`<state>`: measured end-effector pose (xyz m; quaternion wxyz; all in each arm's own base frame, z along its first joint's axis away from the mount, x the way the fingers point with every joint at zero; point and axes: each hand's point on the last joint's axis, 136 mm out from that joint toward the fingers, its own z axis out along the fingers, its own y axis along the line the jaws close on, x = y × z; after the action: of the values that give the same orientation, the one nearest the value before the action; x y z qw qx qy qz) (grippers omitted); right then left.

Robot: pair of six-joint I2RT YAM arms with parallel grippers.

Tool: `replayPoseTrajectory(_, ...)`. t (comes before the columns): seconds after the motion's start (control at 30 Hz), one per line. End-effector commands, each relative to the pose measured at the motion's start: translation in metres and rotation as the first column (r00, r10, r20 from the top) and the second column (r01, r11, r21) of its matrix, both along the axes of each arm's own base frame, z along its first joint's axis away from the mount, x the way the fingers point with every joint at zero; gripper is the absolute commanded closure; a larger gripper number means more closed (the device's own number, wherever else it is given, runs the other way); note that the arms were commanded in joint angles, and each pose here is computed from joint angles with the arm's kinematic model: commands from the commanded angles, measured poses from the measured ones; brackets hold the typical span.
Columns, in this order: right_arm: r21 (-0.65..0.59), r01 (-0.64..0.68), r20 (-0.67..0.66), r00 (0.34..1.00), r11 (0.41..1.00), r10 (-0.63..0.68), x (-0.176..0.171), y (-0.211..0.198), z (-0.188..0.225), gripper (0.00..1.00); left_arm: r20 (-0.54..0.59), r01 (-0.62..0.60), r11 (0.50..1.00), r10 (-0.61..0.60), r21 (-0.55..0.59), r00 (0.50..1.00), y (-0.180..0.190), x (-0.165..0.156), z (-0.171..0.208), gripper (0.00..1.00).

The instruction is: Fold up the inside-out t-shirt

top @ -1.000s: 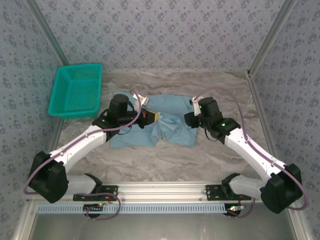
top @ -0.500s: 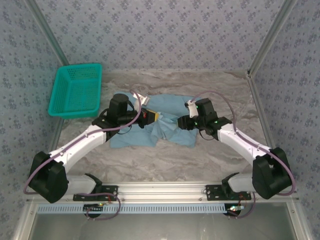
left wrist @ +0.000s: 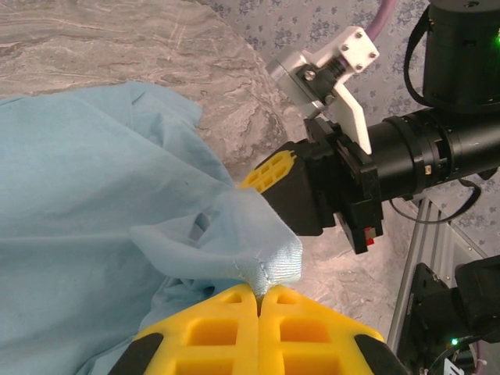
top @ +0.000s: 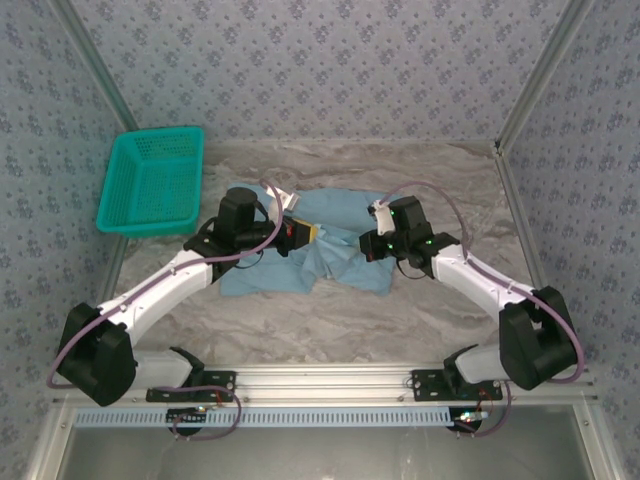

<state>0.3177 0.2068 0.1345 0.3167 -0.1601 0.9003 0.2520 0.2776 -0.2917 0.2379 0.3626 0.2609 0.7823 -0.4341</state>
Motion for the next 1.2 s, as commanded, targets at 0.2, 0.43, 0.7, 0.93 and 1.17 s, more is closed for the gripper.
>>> replayPoseTrajectory(0.2, -0.012, 0.034, 0.117, 0.993, 0.999, -0.032, -0.031, -0.051, 0.111, 1.0, 0.088, -0.113, 0.994, 0.112, 0.003, 0.99, 0.015, 0.015, 0.01, 1.0)
replayPoseTrajectory(0.43, 0.095, 0.073, 0.029, 0.997, 0.993, -0.076, -0.042, -0.069, 0.128, 1.0, 0.078, -0.025, 0.999, 0.028, -0.039, 0.997, 0.0, 0.01, 0.013, 1.0)
replayPoseTrajectory(0.7, -0.016, 0.239, -0.001, 0.971, 0.971, -0.239, -0.026, -0.1, 0.109, 1.0, 0.146, 0.292, 0.953, -0.278, -0.079, 0.949, -0.04, -0.049, 0.031, 1.0)
replayPoseTrajectory(0.93, -0.1, 0.362, 0.06, 0.932, 0.927, -0.357, -0.032, -0.129, 0.117, 1.0, 0.084, 0.47, 0.882, -0.467, -0.02, 0.88, -0.078, -0.089, 0.016, 1.0)
replayPoseTrajectory(1.17, -0.089, 0.395, 0.07, 0.918, 0.914, -0.39, -0.035, -0.134, 0.112, 1.0, -0.029, 0.501, 0.862, -0.501, 0.072, 0.865, -0.087, -0.091, -0.023, 1.0)
